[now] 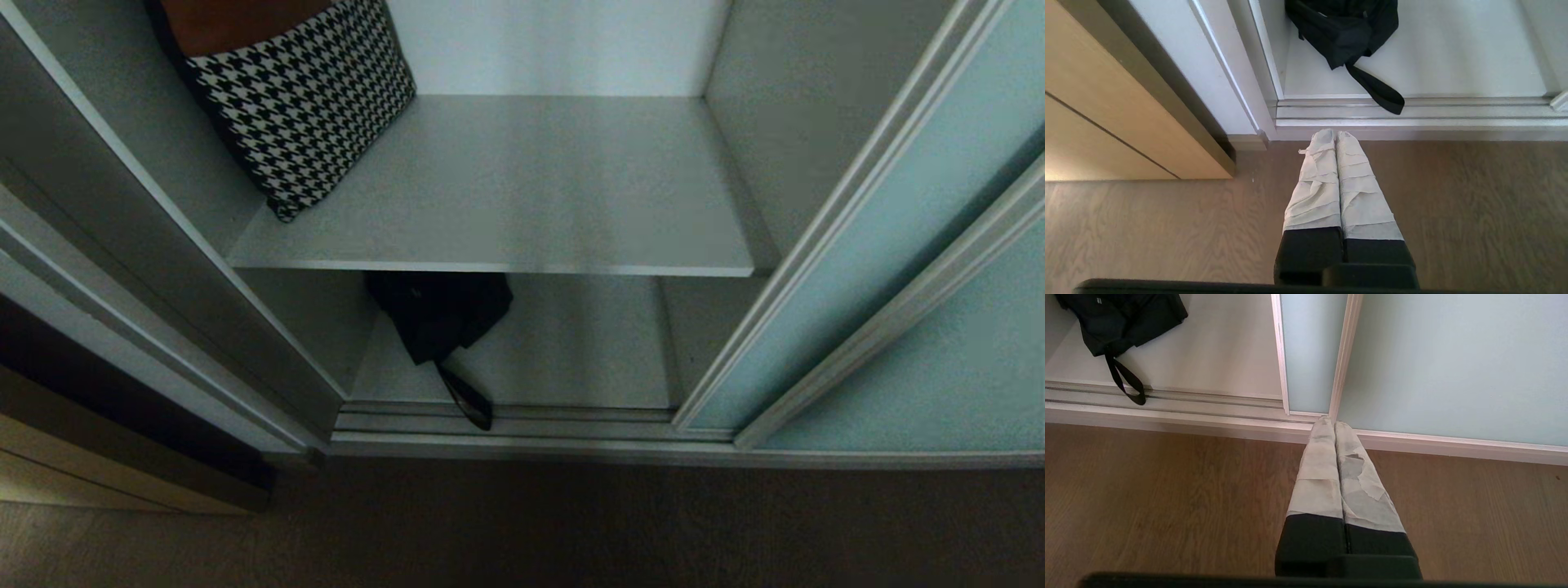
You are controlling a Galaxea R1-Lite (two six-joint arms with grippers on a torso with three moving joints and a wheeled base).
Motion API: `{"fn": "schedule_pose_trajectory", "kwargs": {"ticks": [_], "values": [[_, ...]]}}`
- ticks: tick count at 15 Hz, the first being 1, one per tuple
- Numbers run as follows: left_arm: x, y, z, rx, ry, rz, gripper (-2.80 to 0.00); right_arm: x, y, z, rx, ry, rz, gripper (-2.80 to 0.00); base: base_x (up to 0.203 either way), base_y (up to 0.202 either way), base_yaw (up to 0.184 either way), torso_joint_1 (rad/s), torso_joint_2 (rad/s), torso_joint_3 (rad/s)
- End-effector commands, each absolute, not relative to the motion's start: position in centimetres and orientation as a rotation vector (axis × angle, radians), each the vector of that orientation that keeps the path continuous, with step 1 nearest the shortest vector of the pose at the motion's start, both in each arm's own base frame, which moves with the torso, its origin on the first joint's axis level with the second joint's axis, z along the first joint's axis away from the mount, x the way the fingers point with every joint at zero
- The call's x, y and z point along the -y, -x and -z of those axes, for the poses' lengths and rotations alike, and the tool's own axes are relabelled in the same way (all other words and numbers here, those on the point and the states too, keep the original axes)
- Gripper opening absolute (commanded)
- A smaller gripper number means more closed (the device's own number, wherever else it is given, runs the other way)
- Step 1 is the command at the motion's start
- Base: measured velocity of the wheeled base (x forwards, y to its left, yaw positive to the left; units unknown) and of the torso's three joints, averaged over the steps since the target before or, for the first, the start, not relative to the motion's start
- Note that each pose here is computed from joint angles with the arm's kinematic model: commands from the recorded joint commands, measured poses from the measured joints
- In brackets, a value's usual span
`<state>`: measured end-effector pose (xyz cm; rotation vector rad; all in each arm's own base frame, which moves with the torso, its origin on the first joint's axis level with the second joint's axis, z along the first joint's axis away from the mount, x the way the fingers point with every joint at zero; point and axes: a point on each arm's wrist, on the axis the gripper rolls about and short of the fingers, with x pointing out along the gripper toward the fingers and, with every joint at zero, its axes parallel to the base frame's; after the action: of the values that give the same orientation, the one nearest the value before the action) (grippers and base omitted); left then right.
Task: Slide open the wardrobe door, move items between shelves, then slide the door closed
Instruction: Open the door
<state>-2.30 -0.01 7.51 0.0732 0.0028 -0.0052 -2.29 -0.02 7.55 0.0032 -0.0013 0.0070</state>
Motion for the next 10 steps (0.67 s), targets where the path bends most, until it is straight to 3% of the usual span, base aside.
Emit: {"fn": "schedule_pose_trajectory", "kwargs": {"ticks": [1,10], "values": [[0.01,2.27,-7.46,-0.011,-0.063,0.003,-2.80,0.01,2.30,-7.54,0.003,-0.003,-0.006,-2.80,0.000,0.000,0.000,0.000,0.00,0.000],[0.01,2.27,-7.44,-0.012,-0.066,0.003,-2.80,0.02,2.30,-7.54,0.003,-0.003,-0.007,-2.80,0.000,0.000,0.000,0.000,0.00,0.000]]}}
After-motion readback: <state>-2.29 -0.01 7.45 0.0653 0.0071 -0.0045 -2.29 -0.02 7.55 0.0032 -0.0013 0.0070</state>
